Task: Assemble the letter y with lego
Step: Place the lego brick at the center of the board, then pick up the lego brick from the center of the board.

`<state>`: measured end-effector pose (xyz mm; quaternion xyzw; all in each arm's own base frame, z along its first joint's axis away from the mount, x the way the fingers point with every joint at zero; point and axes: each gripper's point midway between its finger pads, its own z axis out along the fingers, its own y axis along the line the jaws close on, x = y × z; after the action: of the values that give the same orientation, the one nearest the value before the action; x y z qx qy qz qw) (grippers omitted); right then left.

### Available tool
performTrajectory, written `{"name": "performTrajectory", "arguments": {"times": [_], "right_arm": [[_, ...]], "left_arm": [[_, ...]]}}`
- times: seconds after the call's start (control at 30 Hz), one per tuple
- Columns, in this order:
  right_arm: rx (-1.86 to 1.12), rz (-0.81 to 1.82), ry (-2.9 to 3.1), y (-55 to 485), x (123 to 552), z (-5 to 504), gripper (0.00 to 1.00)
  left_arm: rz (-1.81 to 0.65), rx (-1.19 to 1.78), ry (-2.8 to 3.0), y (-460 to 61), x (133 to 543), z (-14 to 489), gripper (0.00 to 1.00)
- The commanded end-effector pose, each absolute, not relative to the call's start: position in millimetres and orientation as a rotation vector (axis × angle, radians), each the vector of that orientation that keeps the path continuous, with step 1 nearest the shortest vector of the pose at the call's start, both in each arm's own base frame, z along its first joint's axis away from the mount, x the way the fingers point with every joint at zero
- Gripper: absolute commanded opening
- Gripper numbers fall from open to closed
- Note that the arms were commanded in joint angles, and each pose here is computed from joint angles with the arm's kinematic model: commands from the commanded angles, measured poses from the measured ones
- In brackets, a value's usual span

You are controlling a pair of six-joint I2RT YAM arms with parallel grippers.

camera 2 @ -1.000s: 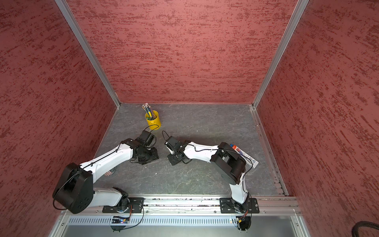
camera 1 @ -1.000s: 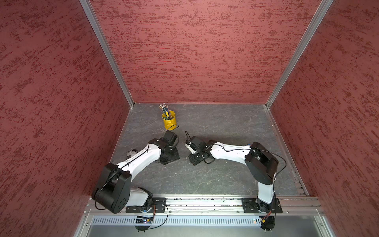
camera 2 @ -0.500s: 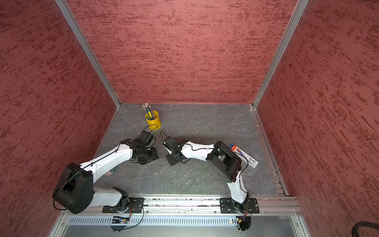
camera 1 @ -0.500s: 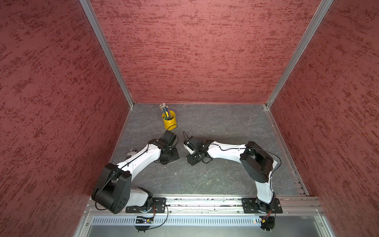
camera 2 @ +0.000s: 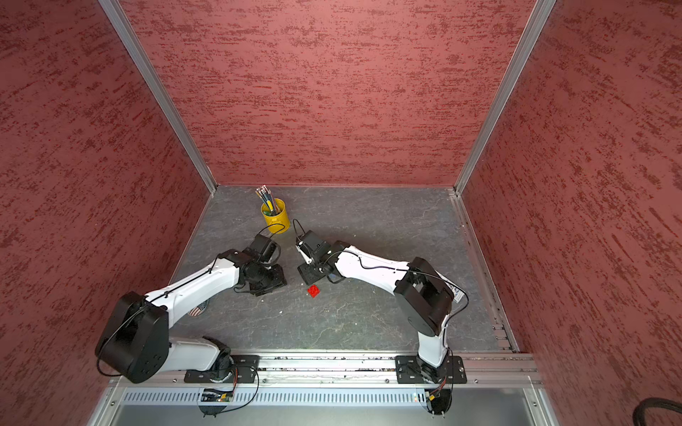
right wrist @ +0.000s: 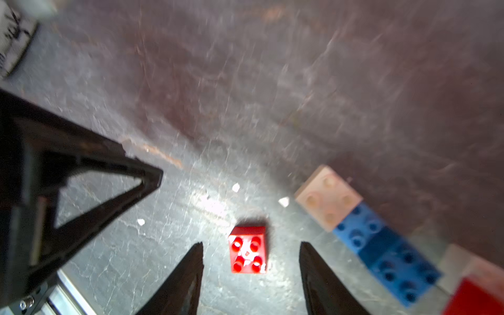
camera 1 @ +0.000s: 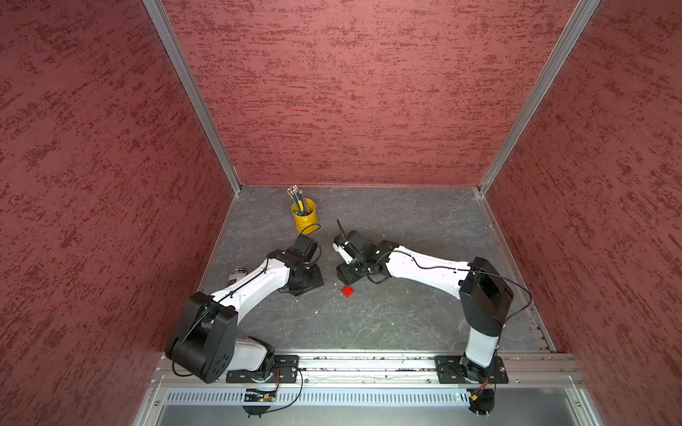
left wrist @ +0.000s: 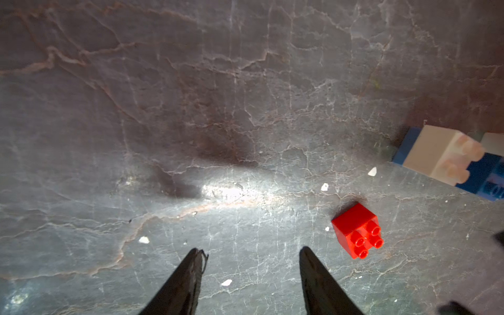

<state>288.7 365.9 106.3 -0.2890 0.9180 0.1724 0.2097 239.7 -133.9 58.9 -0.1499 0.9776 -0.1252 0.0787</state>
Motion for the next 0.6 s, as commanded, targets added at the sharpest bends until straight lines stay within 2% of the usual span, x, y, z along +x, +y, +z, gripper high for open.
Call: {"name": "performTrajectory", "arguments": {"times": [0.0, 0.3, 0.57], "right_arm": [[-0.769, 0.412, 2.527, 349.2, 312.9, 112.5, 0.64], [-0.724, 0.537, 2.502, 337.6, 345.2, 107.6, 0.8], [-0.769, 0.646, 2.555, 339.1, 339.9, 75.6, 0.81]], "left_arm": [[-0.461, -0.423, 2.886, -149.1, 246.9, 69.3, 0.59], [-0.462, -0.407, 2.902, -155.7, 242.0, 64.9, 0.59], [-0.457, -0.407, 2.909, -155.1, 241.4, 62.9, 0.59]]}}
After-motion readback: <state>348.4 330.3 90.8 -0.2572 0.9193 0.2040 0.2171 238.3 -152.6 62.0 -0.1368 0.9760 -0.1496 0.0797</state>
